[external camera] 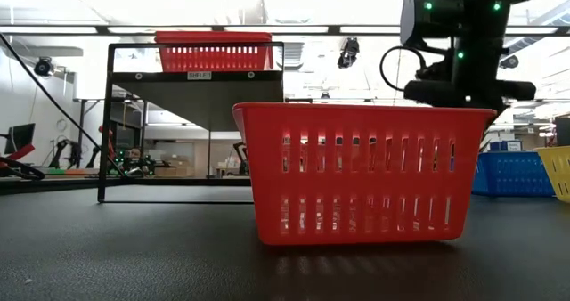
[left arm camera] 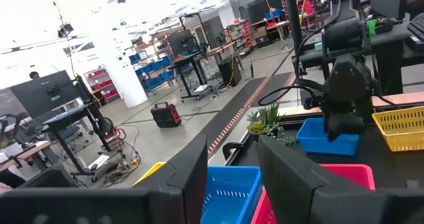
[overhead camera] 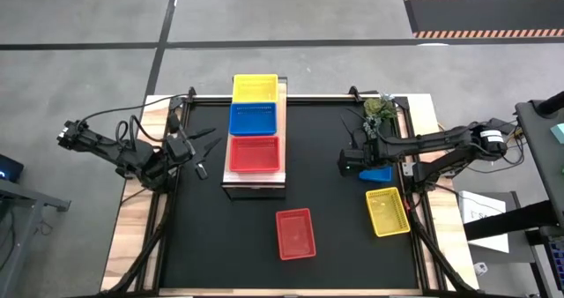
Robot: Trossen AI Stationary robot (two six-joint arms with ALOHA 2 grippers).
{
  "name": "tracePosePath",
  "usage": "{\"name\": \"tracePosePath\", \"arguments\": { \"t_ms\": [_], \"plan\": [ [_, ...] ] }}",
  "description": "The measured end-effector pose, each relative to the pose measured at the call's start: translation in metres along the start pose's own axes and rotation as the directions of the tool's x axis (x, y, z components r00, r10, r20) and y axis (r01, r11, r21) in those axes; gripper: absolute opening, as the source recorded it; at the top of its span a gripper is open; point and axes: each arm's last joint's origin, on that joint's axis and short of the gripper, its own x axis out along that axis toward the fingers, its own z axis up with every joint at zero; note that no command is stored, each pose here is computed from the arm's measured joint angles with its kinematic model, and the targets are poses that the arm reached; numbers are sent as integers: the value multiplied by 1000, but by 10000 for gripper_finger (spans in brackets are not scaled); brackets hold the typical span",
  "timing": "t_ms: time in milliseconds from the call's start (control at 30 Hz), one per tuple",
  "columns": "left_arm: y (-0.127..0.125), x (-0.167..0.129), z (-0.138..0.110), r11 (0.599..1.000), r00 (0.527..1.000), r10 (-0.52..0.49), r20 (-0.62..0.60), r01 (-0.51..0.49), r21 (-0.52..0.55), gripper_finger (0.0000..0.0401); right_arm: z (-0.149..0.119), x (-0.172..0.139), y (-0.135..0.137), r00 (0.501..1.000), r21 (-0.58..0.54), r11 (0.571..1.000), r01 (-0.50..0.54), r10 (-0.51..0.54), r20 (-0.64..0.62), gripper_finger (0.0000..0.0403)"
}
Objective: Stack baskets on shelf by color
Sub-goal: Stack the blue bin on top of the blue bins on the shelf
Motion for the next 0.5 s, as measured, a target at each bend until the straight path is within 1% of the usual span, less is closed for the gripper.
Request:
{"name": "tracePosePath", "arguments": {
  "t_ms": [267,500],
  "plan": [
    [0,0,0,1000,1000,0,0,0,3,118,-7,16,-4,1000,50,999,-5,5,9,151],
    [0,0,0,1000,1000,0,0,0,3,118,-10,24,-6,1000,82,997,-7,5,29,126]
  ]
}}
